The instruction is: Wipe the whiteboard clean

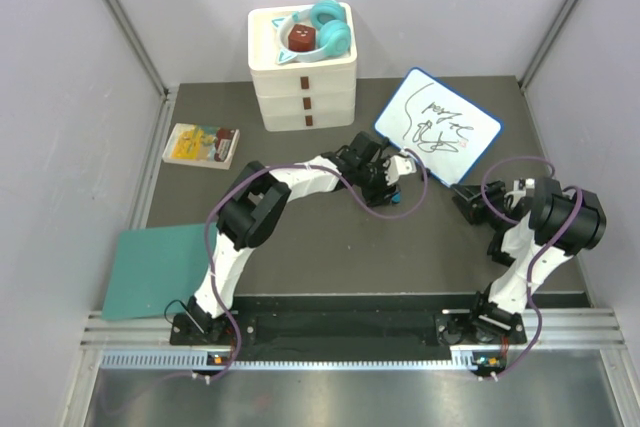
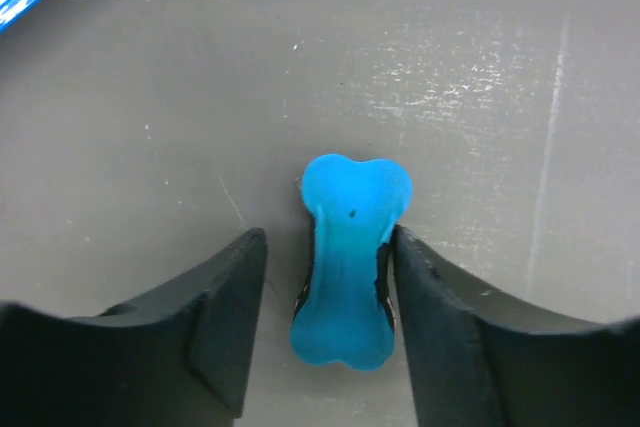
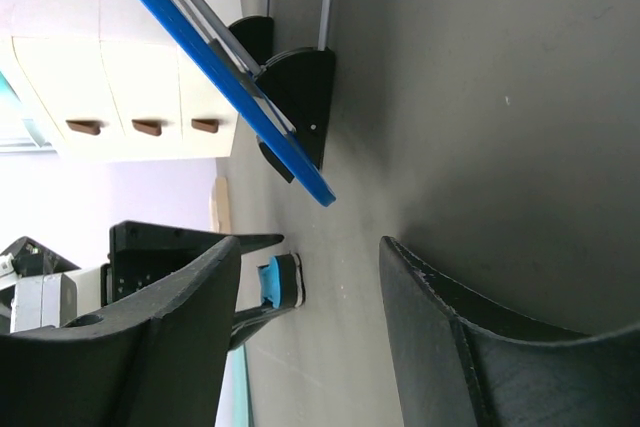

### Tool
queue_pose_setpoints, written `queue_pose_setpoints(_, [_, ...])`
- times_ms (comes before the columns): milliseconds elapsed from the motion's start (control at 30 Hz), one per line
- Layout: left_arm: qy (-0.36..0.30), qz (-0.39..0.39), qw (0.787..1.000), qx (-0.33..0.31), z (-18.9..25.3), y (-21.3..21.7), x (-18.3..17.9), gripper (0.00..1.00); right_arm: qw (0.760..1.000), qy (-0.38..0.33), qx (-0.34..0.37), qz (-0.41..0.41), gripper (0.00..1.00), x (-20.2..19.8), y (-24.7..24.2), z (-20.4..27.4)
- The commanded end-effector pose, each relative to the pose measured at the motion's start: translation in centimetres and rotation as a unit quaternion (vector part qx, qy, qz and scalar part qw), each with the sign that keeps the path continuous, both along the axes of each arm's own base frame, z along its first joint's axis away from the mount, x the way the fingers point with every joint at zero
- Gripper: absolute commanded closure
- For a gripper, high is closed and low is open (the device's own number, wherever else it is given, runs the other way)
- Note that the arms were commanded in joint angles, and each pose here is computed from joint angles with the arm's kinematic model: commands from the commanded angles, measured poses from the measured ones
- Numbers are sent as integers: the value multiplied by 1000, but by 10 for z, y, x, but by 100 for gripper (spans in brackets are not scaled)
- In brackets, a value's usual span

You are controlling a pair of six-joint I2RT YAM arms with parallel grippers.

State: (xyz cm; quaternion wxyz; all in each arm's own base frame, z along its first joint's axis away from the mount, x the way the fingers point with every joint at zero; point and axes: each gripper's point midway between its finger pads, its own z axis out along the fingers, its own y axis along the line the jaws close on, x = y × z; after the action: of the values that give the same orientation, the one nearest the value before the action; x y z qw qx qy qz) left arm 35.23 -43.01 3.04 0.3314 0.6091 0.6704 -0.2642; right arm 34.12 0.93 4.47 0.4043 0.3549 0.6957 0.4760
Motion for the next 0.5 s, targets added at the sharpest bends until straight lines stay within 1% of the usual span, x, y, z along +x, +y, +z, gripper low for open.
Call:
queue_pose_setpoints(0, [-4,-4,1000,-13,5,-10,3,49,995,-88,-45,-6,42,12,-10,30])
queue_pose_setpoints(67, [0,2,1000,-12,5,-8,4,51,995,-88,-45,-9,40,12,-12,30])
queue_pose_setpoints(167, [3,1,1000,-11,6,-7,2,62,995,-89,-41,-20,40,15,-16,30])
queue_pose_setpoints(200, [5,1,1000,-10,5,-7,0,72,994,-95,-43,-23,40,16,-18,33])
queue_pose_setpoints(267, [6,6,1000,-6,3,-5,2,81,994,-99,-39,-23,44,18,-18,33])
queue_pose_setpoints(333, [12,17,1000,-6,4,-5,2,94,993,-106,-37,-26,48,20,-19,34])
queue_pose_setpoints(400, [9,25,1000,-6,8,-4,4,100,993,-109,-31,-26,49,24,-21,35])
queue_pose_setpoints(467, [9,34,999,-7,12,-2,5,100,993,-109,-33,-31,49,27,-23,35])
